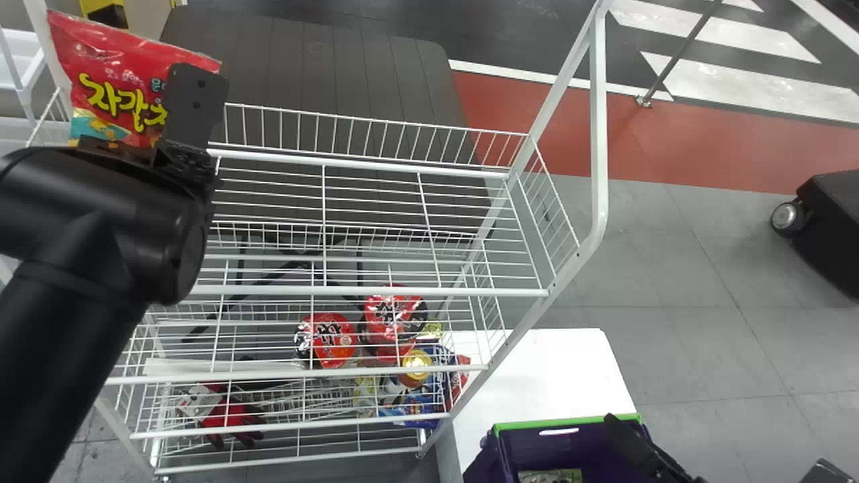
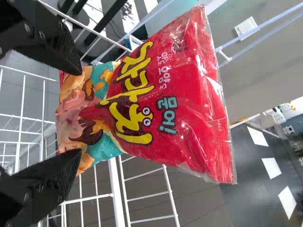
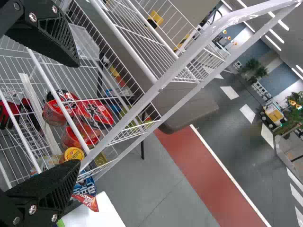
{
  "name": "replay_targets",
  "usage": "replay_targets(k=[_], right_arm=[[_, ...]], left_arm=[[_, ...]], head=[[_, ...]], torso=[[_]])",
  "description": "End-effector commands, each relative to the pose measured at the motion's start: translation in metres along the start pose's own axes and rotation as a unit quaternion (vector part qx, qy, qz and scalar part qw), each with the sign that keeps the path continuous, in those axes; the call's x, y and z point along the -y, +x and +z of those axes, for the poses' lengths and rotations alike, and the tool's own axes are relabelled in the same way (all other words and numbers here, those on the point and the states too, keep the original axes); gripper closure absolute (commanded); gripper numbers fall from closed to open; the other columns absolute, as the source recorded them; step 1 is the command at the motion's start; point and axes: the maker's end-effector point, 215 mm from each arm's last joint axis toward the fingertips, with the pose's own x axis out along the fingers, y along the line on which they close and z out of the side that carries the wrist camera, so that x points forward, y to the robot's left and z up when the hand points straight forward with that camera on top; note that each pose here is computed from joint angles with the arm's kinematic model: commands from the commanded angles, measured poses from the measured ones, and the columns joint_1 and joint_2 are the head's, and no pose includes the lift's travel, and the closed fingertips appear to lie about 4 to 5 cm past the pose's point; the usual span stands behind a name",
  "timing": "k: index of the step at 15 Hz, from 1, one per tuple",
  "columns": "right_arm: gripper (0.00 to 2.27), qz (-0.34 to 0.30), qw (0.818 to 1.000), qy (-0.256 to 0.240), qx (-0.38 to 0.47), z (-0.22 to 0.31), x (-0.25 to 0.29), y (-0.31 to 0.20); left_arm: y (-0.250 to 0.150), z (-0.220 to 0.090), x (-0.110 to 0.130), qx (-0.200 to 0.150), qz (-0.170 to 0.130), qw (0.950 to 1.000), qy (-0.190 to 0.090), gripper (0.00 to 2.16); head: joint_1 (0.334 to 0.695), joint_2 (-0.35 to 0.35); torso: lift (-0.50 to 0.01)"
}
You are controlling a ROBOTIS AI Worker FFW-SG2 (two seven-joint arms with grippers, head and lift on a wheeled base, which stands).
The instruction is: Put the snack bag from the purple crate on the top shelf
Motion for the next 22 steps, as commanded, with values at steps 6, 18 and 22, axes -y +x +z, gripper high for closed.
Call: replay_targets(k=[6,18,22], right_arm=[[0.09,0.003,1.000,-0.011,0.003,0.008,-0.006,0.002],[0.09,0.114,0.951,-0.288,-0.018,-0.028,-0.290,0.081],[0.09,0.150,0.930,-0.334,0.023,-0.060,-0.329,0.100]], left_arm=[[-0.068,-0.025,0.015,0.019,-0.046,0.9976,-0.048,0.15],[-0.126,-0.082,-0.087,0.125,-0.037,0.9698,-0.206,0.10],[-0.131,-0.133,-0.112,0.120,-0.029,0.9707,-0.206,0.10]], head=[[0.695,-0.337],[0.695,-0.034],[0.695,0.132]], torso=[[0.000],[0.000],[0.000]])
